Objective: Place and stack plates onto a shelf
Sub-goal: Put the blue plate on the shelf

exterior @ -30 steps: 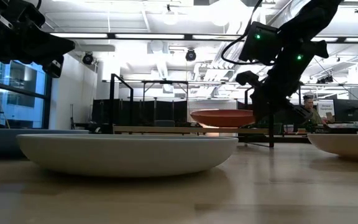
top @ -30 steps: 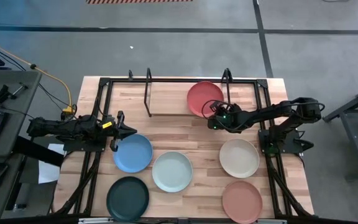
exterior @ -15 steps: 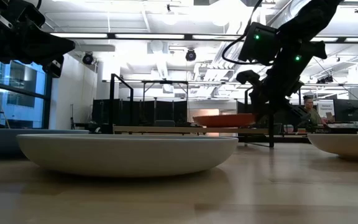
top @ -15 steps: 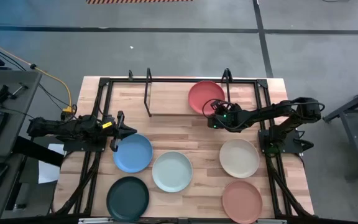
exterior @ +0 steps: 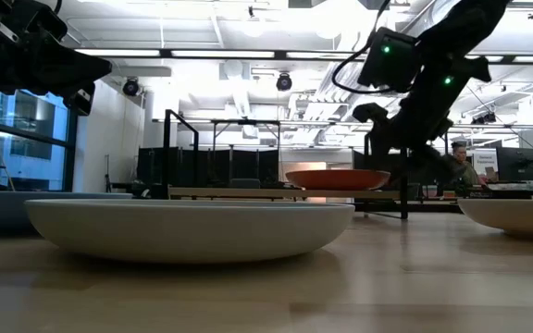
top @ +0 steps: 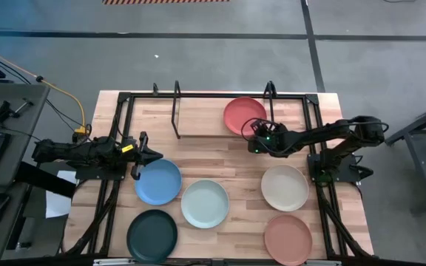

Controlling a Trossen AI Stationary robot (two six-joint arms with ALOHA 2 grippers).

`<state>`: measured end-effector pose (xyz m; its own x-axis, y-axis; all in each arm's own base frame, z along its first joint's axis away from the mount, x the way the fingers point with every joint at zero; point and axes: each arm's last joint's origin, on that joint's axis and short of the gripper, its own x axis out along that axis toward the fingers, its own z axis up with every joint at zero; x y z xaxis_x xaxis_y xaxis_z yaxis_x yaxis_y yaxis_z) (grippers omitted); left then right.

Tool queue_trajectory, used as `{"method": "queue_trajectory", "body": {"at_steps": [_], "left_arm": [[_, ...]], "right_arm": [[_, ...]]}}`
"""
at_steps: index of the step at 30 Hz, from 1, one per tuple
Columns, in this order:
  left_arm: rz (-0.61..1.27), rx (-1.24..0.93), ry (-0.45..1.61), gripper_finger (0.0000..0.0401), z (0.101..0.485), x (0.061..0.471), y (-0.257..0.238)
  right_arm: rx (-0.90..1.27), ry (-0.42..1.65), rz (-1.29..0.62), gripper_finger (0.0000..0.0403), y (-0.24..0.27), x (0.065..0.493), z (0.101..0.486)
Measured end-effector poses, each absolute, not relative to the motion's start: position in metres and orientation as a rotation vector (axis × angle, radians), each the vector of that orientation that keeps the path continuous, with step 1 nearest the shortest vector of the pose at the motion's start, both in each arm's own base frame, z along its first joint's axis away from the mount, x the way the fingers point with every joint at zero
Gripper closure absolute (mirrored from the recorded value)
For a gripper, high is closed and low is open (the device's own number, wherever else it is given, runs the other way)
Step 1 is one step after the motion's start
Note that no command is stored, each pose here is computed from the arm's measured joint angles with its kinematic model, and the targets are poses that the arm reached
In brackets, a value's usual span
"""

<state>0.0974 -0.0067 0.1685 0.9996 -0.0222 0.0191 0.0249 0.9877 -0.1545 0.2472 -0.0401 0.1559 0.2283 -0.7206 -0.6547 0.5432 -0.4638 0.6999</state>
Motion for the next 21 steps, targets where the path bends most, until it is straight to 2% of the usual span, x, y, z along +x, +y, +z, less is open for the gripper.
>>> {"method": "queue_trajectory", "body": {"at_steps": [6, 10, 17, 21], "left_arm": [[-0.024, -0.156, -0.017, 0.0401, 0.169, 0.097, -0.007], [-0.024, -0.155, -0.017, 0.0401, 0.169, 0.097, -0.007], [-0.024, -0.155, -0.017, 0.0401, 0.169, 0.097, -0.007], [-0.023, -0.155, -0.017, 0.0401, 0.169, 0.097, -0.007]], "right_arm": [[1.349, -0.084, -1.434, 0.0265, -0.032, 0.237, 0.174], [1.248, 0.062, -1.273, 0.0265, -0.022, 0.233, 0.194], [1.068, 0.415, -0.708, 0.0265, 0.007, 0.234, 0.226], [0.975, 0.435, -0.423, 0.0265, 0.021, 0.236, 0.243]]}}
